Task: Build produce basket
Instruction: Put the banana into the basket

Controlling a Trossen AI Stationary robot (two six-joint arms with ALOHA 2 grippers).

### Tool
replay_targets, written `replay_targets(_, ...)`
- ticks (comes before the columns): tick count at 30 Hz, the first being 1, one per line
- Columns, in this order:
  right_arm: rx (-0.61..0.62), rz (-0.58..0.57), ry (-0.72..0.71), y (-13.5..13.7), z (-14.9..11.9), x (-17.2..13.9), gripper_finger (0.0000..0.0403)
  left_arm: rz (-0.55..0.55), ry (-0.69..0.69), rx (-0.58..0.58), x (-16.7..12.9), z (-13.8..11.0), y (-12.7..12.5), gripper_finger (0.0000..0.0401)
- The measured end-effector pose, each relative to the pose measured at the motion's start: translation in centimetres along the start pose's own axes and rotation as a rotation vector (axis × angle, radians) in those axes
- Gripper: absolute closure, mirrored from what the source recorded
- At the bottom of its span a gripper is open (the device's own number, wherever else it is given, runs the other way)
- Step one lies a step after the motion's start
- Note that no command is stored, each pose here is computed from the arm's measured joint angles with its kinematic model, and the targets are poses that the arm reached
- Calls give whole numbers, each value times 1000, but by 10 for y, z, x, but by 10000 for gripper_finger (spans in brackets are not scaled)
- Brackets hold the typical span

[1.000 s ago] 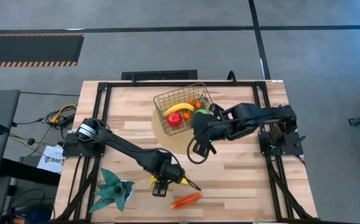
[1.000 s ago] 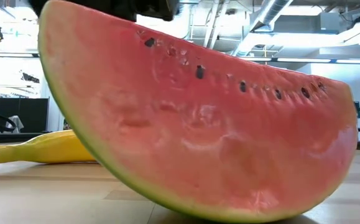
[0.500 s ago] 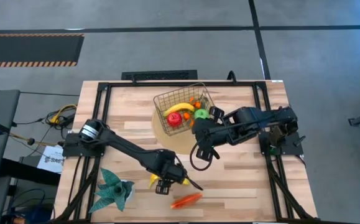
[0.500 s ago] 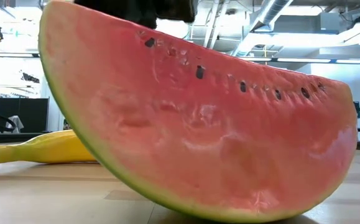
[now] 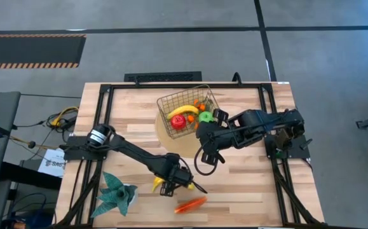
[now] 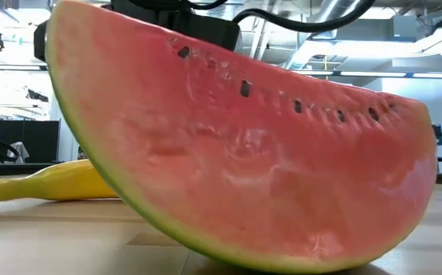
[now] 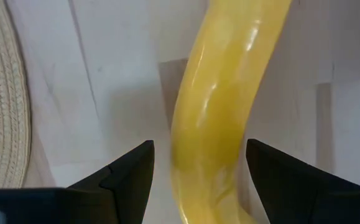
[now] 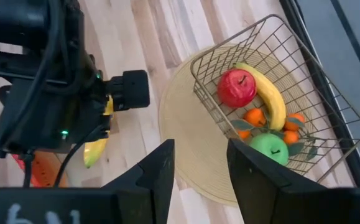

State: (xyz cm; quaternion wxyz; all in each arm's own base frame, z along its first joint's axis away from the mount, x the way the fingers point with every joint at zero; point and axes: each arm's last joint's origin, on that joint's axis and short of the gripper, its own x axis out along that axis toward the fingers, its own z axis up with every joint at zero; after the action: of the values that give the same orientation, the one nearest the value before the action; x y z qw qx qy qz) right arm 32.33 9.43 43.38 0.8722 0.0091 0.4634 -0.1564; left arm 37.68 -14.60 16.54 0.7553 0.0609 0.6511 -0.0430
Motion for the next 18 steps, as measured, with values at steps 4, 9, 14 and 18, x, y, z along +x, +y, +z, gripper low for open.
replay_targets(4,0,1,0,0,0,0,235,-16,1,12,0,0,1,161)
replay_targets(9,0,2,0,0,0,0,236,-10,-5,45,0,1,1,161)
replay_targets(14,1,2,-1,0,0,0,238,-9,-2,55,5,1,2,161)
replay_targets(18,3,4,-5,0,0,0,239,-25,52,59,22,1,1,161)
